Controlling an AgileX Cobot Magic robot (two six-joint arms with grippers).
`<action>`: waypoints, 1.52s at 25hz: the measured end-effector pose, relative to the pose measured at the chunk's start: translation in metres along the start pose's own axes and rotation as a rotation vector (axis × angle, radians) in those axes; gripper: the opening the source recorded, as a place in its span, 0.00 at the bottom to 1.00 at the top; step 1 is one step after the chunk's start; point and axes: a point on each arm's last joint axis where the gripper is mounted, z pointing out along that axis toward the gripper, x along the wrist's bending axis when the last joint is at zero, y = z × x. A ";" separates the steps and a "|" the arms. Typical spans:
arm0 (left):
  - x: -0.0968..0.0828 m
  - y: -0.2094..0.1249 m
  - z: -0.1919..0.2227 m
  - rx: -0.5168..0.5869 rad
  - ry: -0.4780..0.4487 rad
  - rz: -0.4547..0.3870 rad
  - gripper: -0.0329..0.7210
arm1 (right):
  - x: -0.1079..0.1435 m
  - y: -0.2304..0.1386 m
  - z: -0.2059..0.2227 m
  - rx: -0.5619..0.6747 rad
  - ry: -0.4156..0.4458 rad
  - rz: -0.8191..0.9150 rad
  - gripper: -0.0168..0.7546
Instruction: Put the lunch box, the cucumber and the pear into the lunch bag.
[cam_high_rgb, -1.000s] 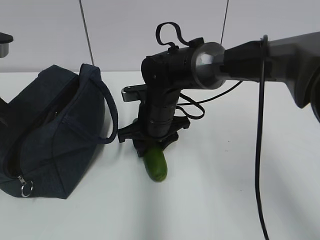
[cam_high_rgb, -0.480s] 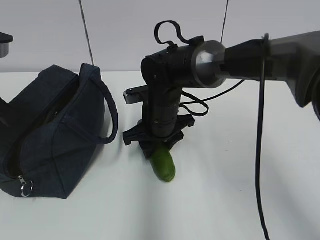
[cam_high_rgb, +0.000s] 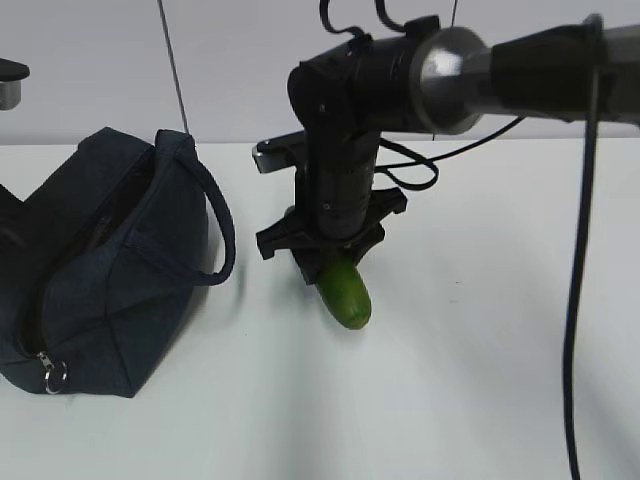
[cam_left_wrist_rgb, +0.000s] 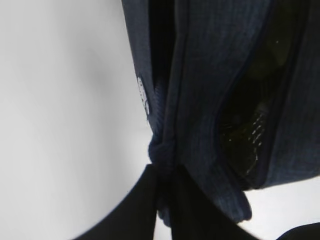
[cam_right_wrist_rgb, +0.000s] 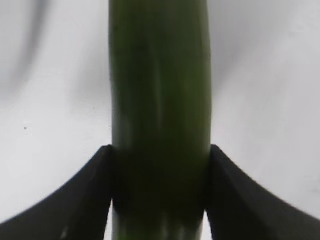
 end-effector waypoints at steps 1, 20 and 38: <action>0.000 0.001 0.000 -0.007 -0.003 -0.001 0.05 | -0.001 0.001 -0.008 -0.017 -0.001 -0.001 0.53; -0.001 0.004 -0.024 -0.205 -0.070 -0.038 0.05 | 0.017 0.006 -0.114 -0.300 0.353 0.033 0.53; -0.001 0.004 -0.024 -0.212 -0.073 -0.039 0.05 | 0.056 0.032 -0.080 -0.403 0.796 0.168 0.53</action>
